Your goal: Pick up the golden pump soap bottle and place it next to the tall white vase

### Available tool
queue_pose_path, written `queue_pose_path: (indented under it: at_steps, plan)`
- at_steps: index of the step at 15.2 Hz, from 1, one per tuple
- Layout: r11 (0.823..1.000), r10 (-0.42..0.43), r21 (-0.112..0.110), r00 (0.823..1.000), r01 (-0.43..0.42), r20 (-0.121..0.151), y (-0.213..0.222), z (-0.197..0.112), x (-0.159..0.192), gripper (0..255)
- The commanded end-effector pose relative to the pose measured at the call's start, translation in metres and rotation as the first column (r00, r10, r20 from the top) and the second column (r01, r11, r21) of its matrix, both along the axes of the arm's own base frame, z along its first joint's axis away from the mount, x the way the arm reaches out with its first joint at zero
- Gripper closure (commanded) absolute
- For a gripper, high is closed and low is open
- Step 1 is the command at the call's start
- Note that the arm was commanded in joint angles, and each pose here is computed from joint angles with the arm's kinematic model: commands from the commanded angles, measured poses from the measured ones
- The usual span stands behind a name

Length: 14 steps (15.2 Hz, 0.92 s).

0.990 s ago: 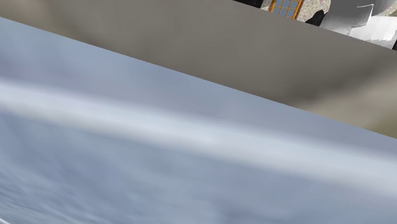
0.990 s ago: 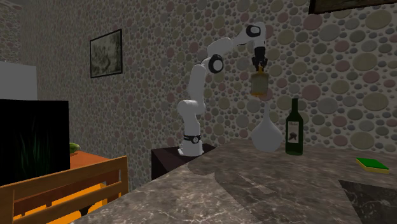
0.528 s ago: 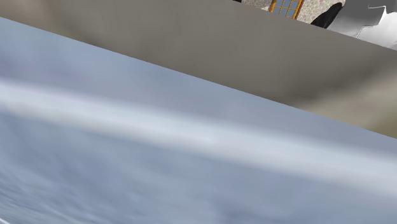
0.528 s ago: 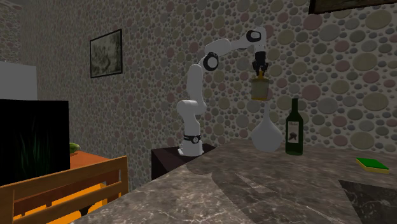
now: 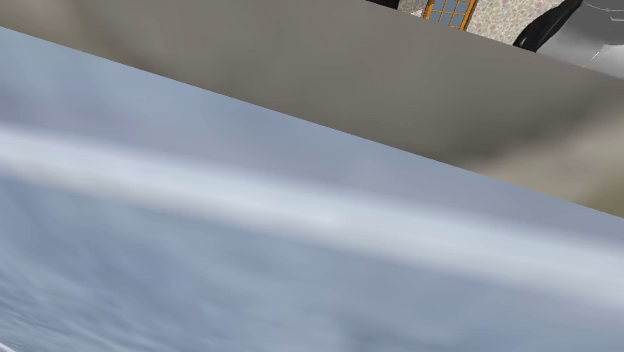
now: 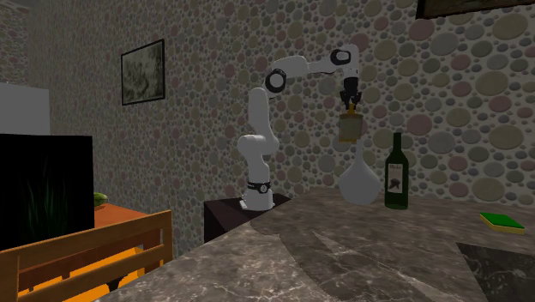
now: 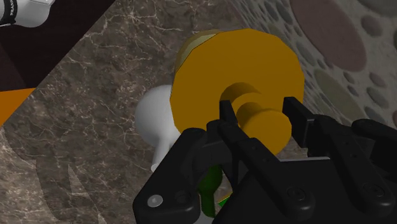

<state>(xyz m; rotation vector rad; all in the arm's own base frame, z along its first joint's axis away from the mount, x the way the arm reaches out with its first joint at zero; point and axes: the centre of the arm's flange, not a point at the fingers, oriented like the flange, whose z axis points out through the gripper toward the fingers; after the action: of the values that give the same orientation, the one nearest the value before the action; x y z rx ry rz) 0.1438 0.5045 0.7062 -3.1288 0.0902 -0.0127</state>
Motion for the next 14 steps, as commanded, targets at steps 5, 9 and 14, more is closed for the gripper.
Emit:
queue_pose_path:
  at_steps: [5, 9, 14]
  plan:
    - [1.000, 0.000, 0.001, 1.000, 0.000, 0.000, 0.000, -0.032, 0.000, 255]
    - [1.000, 0.000, 0.001, 1.000, 0.000, 0.000, 0.000, -0.054, 0.000, 255]
    - [1.000, 0.000, 0.001, 1.000, 0.000, 0.000, 0.000, -0.080, 0.000, 255]
